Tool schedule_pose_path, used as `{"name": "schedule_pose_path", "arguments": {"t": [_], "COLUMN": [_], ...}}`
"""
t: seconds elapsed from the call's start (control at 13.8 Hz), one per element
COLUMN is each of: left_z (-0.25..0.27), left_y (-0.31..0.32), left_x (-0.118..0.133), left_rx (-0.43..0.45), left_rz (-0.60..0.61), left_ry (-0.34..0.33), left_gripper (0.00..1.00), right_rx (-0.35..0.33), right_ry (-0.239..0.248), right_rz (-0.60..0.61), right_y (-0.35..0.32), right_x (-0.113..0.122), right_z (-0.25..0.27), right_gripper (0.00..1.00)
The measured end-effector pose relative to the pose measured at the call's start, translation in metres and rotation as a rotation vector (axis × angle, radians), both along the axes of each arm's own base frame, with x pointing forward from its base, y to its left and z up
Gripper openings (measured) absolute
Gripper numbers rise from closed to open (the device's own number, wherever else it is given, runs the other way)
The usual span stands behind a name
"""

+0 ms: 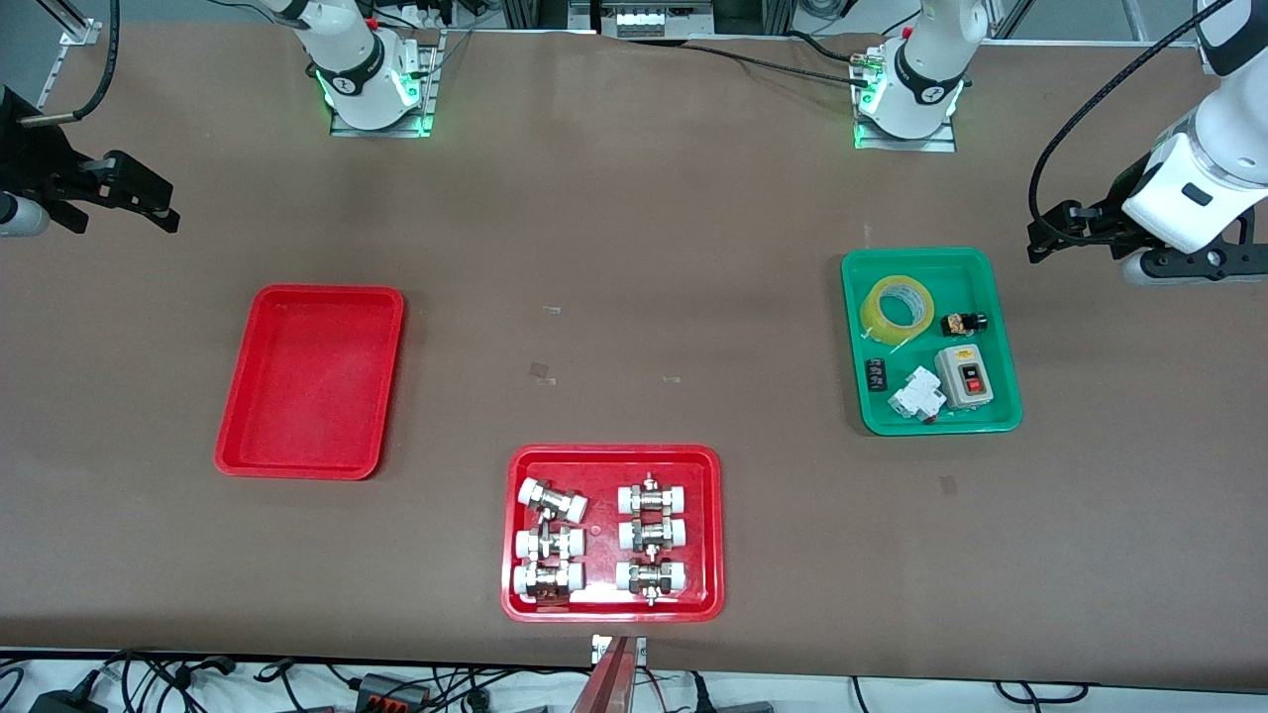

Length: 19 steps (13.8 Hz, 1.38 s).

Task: Left arm passes tape to right arm into tray
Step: 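Move the left gripper down over the yellow tape roll in the green tray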

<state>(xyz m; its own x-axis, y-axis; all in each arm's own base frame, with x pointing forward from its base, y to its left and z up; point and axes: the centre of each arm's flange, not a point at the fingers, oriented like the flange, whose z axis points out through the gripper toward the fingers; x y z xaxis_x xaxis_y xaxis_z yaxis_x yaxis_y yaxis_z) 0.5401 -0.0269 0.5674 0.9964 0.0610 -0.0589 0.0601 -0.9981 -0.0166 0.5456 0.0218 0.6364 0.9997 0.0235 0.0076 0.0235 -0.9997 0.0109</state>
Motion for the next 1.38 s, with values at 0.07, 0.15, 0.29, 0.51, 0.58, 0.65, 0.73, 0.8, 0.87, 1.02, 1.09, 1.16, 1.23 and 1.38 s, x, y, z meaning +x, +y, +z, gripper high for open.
{"name": "schedule_pose_path", "arguments": {"t": [0.07, 0.15, 0.29, 0.51, 0.58, 0.65, 0.73, 0.8, 0.87, 1.02, 1.09, 1.16, 1.23, 1.38], "left_z": [0.000, 0.000, 0.000, -0.003, -0.005, -0.008, -0.012, -0.018, -0.024, -0.041, -0.051, -0.060, -0.072, -0.102], "left_y": [0.000, 0.000, 0.000, 0.001, 0.002, 0.003, 0.004, 0.006, 0.007, 0.012, 0.019, 0.027, 0.034, 0.038], "left_x": [0.000, 0.000, 0.000, 0.004, 0.009, 0.014, 0.019, 0.023, 0.026, 0.030, 0.030, 0.029, 0.028, 0.022], "left_rx": [0.000, 0.000, 0.000, -0.003, -0.006, -0.010, -0.013, -0.016, -0.019, -0.022, -0.022, -0.023, -0.023, -0.021], "left_rz": [0.000, 0.000, 0.000, 0.000, 0.001, 0.002, 0.004, 0.005, 0.006, 0.016, 0.027, 0.042, 0.055, 0.063], "left_ry": [0.000, 0.000, 0.000, -0.006, -0.006, -0.003, 0.000, 0.002, 0.004, 0.019, 0.031, 0.036, 0.033, 0.021], "left_gripper": [1.00, 1.00, 1.00, 1.00, 1.00, 1.00, 1.00, 1.00, 1.00, 1.00, 1.00, 1.00, 1.00, 1.00], "right_rx": [0.000, 0.000, 0.000, 0.000, 0.000, 0.000, 0.000, 0.000, 0.000, 0.000, 0.000, 0.000, 0.000, 0.000], "right_ry": [0.000, 0.000, 0.000, 0.001, 0.001, 0.002, 0.002, 0.002, 0.003, 0.003, 0.003, 0.003, 0.003, 0.003], "right_rz": [0.000, -0.001, -0.001, -0.001, -0.001, -0.001, -0.001, -0.001, -0.001, -0.001, -0.001, -0.001, -0.001, -0.002], "right_y": [0.000, 0.000, 0.000, 0.000, 0.000, 0.000, 0.000, 0.000, 0.000, 0.000, 0.000, 0.000, 0.000, 0.000], "right_x": [0.000, 0.000, 0.000, 0.000, 0.000, 0.000, 0.000, 0.000, 0.000, 0.000, 0.000, 0.000, 0.000, 0.000], "right_z": [0.000, 0.000, 0.000, 0.000, 0.000, -0.001, -0.001, -0.001, -0.001, -0.001, -0.001, -0.001, -0.001, 0.000], "right_gripper": [1.00, 1.00, 1.00, 1.00, 1.00, 1.00, 1.00, 1.00, 1.00, 1.00, 1.00, 1.00, 1.00, 1.00]}}
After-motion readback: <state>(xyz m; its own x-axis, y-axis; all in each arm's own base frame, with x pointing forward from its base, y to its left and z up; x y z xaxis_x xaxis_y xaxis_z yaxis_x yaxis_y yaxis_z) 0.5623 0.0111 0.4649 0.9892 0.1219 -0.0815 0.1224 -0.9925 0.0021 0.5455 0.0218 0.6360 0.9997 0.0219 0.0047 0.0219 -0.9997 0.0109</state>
